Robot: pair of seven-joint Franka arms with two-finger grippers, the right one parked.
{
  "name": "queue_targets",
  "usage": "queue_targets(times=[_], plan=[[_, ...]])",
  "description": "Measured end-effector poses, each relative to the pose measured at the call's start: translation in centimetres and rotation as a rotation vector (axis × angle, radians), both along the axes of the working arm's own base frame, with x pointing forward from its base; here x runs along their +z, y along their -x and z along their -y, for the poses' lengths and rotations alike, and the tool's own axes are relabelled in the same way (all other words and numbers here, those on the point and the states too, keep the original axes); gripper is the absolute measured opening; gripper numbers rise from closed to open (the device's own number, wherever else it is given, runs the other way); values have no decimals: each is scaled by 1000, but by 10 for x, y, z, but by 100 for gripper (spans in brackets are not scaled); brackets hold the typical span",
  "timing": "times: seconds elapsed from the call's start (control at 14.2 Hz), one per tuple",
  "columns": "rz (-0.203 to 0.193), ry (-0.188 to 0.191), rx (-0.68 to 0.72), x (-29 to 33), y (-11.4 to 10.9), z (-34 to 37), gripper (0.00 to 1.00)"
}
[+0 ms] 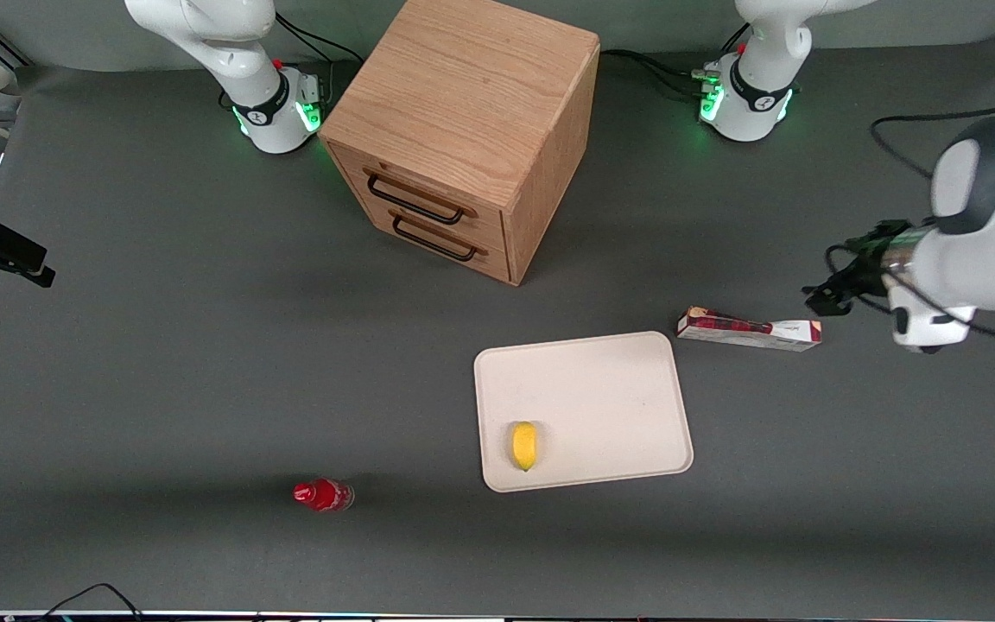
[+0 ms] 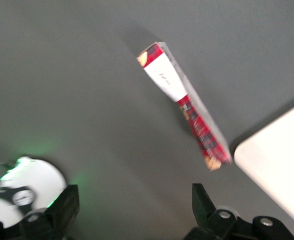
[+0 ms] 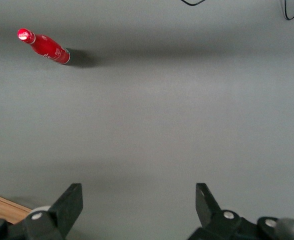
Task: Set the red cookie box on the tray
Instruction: 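Lower the open left gripper over the red-and-white cookie box, then close the left gripper on the cookie box's white end and lift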
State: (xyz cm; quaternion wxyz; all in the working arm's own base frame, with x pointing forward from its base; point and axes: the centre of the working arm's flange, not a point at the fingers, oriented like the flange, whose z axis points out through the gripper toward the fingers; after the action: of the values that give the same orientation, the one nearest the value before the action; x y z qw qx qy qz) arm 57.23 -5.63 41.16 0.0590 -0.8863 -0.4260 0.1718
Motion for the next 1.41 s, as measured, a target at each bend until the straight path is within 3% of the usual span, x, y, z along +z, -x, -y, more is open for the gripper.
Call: queue_targets(times=[0.28,0.56,0.92,1.06,1.41], plan=[[83,-14,62,-83,13,2,100],[191,-5,95,-144,31,1,100],[260,6,112,-167,26,2,100],[256,-10,102,-183,32,3,82],[238,-34,101,-198,39,3,26]])
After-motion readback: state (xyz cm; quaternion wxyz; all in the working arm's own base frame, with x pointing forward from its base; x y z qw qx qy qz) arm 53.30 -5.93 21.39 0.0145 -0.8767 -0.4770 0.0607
